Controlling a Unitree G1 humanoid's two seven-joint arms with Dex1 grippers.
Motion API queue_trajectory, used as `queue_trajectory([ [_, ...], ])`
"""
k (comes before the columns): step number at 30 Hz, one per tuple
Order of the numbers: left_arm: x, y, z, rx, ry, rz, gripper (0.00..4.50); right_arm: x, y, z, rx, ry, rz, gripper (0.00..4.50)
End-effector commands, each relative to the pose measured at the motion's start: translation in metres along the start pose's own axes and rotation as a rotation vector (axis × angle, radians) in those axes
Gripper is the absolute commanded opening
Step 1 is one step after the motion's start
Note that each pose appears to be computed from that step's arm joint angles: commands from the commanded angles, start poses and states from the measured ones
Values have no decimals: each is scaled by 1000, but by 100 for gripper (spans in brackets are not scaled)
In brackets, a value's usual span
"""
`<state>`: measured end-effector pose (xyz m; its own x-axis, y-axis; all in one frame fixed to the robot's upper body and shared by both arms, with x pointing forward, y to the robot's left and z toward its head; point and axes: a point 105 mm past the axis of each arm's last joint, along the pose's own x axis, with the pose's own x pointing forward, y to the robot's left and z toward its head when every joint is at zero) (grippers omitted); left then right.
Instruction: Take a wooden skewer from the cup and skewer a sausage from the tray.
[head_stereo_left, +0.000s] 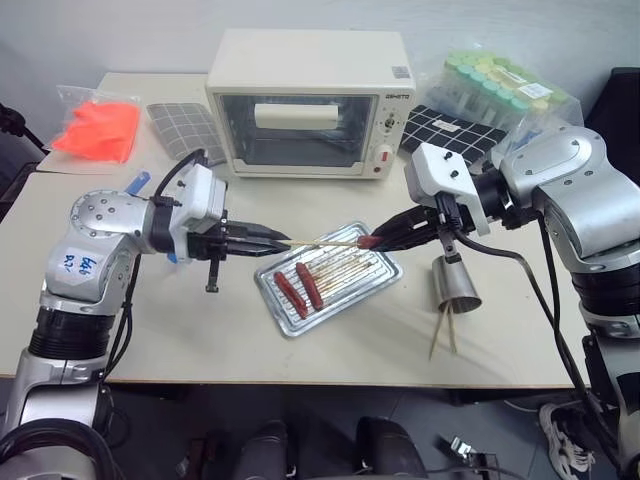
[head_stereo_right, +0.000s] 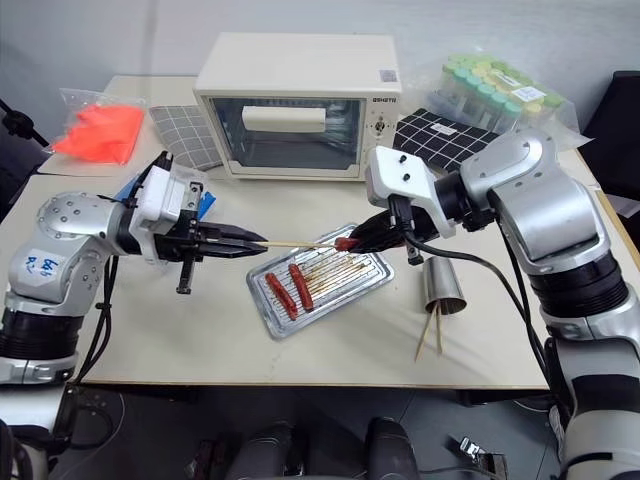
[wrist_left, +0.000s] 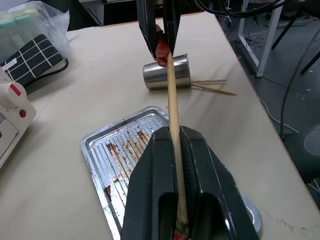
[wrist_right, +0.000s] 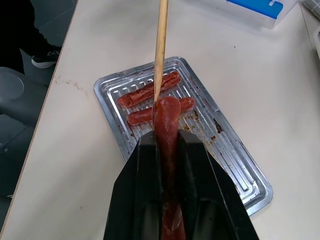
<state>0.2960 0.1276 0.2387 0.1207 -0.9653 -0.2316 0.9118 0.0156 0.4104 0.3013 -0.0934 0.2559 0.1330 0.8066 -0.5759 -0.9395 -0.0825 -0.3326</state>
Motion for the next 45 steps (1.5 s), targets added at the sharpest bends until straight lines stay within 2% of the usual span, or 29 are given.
queue_trajectory([
  [1,-3,4,9,52,2,9,0,-3,2,15,-63,-16,-1,15],
  [28,-11,9,10,76,25,25,0,-7,2,4,-56,9,-19,15],
  [45,2,7,10,89,5,-8,0,-1,1,20,-84,-28,-12,15],
])
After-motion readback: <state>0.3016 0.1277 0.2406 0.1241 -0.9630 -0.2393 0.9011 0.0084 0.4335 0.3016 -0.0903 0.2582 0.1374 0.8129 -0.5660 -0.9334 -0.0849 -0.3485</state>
